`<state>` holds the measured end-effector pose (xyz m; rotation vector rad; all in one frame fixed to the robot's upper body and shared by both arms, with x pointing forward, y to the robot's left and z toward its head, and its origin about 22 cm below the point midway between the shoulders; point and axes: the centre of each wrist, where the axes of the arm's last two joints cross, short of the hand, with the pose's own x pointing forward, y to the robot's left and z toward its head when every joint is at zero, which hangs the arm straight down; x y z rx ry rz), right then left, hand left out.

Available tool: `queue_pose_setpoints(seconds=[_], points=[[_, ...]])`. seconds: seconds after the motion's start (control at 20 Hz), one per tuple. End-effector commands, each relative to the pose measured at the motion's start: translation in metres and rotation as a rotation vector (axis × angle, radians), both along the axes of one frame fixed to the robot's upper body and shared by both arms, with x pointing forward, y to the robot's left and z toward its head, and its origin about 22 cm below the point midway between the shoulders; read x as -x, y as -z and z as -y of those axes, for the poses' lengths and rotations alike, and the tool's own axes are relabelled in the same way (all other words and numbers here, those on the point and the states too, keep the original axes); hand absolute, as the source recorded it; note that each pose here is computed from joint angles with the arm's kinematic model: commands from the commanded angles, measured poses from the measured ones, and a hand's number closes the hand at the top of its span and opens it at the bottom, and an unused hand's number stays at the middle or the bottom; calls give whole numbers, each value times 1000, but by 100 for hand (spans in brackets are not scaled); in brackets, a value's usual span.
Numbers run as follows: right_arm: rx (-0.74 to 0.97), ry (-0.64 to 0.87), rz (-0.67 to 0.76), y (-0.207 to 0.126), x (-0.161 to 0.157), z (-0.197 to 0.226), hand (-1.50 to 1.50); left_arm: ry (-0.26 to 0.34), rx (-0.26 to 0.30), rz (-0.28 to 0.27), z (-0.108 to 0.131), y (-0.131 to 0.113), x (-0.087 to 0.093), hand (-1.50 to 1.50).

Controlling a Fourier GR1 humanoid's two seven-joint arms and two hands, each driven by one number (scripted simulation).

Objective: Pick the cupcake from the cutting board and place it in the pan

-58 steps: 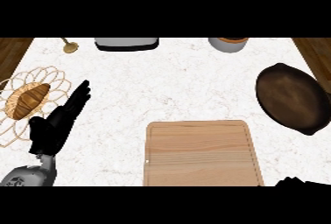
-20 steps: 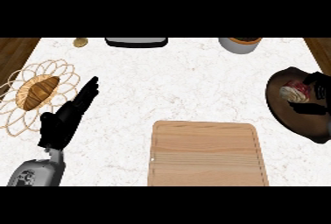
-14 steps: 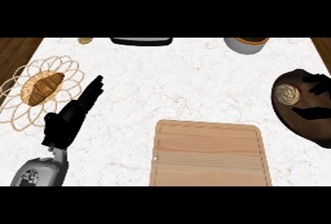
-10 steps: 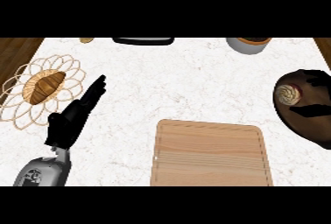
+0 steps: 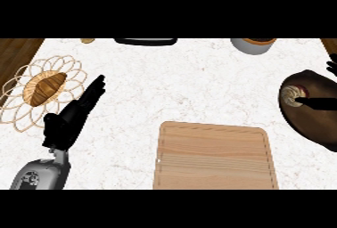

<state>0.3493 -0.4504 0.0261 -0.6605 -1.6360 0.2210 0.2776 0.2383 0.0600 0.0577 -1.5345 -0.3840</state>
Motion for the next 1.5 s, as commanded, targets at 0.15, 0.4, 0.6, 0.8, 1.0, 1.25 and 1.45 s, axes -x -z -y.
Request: queue_pose_setpoints(seconds=[0.15,0.4,0.6,0.8,1.0,1.25,1.45], points=[[-248,-79,38,-5,35,46,-150,3,7,5,-1,1,6,0],[-260,-183,73,6,77,76,-150,-10,8,-33,-4,11,2,0],[-256,-198,161,4,93,90,-150,-16,-4,-19,-5,3,0,0],[-264,-188,169,10,119,103,-150,-9,14,-27,7,10,2,0],[-307,-189,156,31,137,100,-150,-22,-8,-29,-8,10,11,0],[-293,-227,177,39,138,94,-150,-18,11,-22,8,4,6,0],[-287,-222,169,54,166,98,-150,-46,-1,-13,-4,13,4,0]])
